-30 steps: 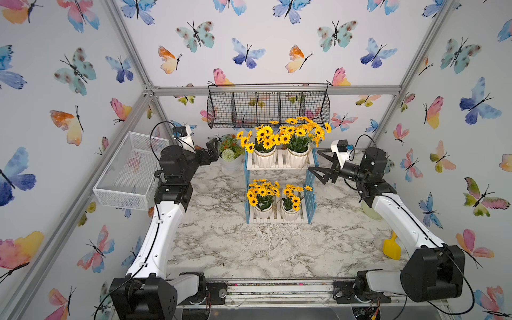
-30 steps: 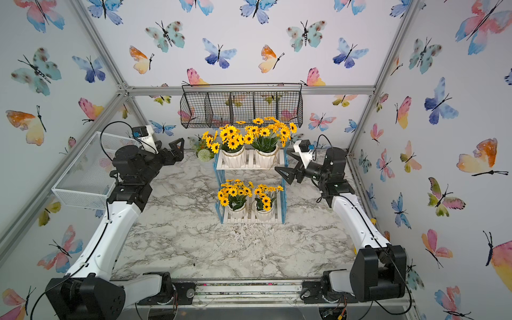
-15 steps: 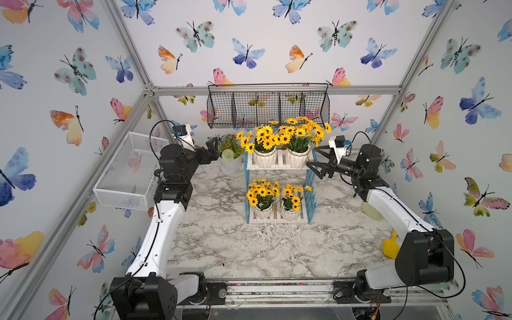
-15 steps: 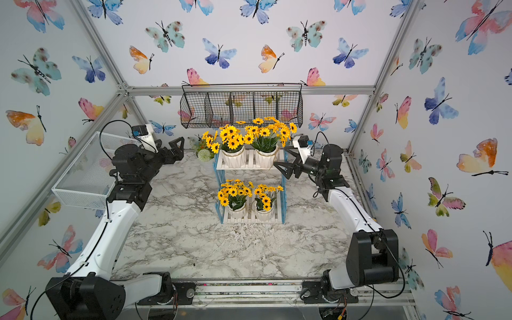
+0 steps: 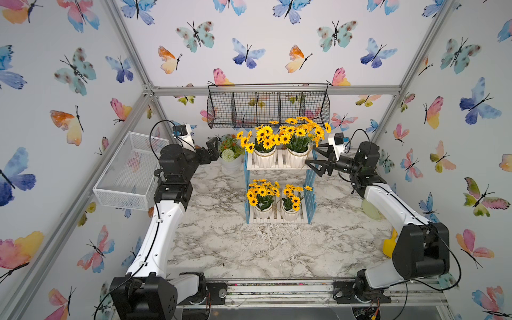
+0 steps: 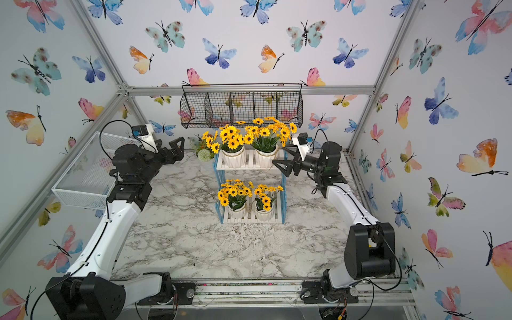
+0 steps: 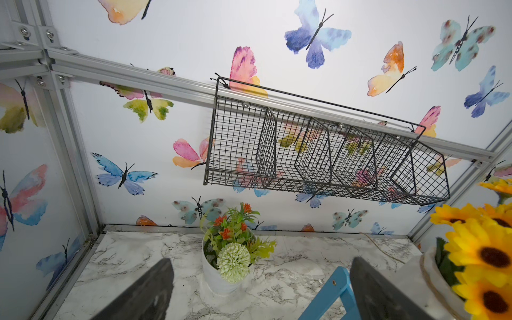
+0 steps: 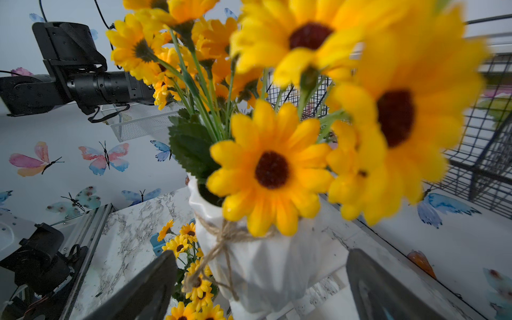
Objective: Take the sunflower pots off the shelves
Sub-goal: Pick up the sunflower pot from the shelf.
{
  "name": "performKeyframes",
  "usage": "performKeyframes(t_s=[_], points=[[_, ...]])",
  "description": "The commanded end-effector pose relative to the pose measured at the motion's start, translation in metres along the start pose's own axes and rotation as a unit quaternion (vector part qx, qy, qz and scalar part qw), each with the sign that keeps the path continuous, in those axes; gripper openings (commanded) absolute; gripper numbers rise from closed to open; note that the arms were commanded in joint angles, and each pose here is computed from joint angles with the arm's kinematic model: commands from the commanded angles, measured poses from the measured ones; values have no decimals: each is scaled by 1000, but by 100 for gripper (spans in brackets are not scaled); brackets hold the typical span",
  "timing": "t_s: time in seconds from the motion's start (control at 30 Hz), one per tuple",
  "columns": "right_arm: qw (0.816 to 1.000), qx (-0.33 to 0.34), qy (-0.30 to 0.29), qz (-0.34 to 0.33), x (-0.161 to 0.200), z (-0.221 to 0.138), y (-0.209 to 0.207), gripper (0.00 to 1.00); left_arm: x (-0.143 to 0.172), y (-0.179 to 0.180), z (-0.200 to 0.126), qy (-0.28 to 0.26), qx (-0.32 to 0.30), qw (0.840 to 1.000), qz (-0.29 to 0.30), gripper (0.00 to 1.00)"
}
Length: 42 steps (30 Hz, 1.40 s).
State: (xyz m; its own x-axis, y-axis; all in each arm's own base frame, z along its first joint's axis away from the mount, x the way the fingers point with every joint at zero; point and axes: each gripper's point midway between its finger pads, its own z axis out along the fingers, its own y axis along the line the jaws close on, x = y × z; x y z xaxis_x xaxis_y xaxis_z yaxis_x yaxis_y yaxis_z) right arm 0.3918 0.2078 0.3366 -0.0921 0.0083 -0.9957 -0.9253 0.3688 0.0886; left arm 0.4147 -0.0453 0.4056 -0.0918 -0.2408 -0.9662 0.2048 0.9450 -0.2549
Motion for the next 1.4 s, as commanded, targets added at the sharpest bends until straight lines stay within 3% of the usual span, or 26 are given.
performKeyframes(t_s=[0.0,1.37], points=[[1000,-14,-11,-10,-12,5,3,98,-11,-5,-1,-12,13,1000,5,98],[1000,5,18,-25,-8,49,10,98,-11,-6,-5,-18,15,1000,6,98]])
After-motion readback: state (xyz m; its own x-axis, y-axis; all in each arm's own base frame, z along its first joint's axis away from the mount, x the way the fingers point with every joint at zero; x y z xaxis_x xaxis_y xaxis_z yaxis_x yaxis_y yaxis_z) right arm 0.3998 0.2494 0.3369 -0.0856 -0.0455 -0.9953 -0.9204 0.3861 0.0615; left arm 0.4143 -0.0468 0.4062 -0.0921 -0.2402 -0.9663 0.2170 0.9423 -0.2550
